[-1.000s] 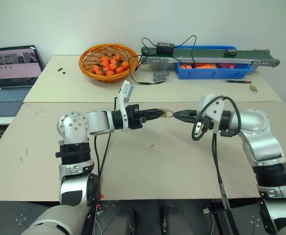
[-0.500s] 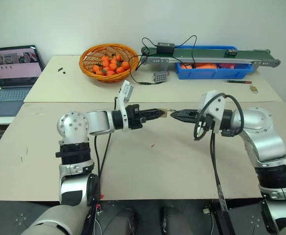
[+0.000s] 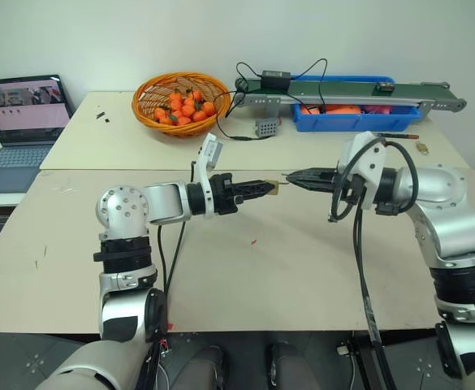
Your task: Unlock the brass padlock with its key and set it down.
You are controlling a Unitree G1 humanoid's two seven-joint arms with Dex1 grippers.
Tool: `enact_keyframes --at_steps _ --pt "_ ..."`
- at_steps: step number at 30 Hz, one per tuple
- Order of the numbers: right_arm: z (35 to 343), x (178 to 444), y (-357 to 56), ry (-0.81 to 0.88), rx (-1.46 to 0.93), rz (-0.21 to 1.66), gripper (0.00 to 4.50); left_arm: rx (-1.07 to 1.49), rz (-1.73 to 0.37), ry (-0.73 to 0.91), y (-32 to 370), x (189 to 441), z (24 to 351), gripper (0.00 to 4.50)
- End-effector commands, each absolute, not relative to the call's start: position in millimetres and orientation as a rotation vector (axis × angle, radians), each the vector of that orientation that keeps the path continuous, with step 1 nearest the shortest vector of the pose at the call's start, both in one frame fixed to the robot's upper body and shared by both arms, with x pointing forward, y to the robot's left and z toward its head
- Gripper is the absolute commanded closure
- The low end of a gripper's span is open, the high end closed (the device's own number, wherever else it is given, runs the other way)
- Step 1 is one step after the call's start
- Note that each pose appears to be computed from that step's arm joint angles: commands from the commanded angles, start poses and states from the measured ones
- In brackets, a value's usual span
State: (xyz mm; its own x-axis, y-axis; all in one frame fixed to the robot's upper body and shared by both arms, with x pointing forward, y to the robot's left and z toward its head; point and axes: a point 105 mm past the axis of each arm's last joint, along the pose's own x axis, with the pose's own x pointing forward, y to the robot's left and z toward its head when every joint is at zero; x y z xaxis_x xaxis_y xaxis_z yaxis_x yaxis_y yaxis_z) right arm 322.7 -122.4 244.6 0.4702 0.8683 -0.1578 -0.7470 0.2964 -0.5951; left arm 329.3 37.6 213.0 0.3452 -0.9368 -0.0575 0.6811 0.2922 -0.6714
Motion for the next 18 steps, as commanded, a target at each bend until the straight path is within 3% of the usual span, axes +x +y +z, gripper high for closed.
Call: enact_keyframes --at_steps 1,18 --pt "261 319 -123 -0.263 -0.682 1.074 4.44 -0.606 -1.159 0.453 37 328 222 4.46" --pt "257 331 -129 -0.241 -0.721 1.002 4.44 -0.603 -1.147 0.46 39 329 219 4.46"
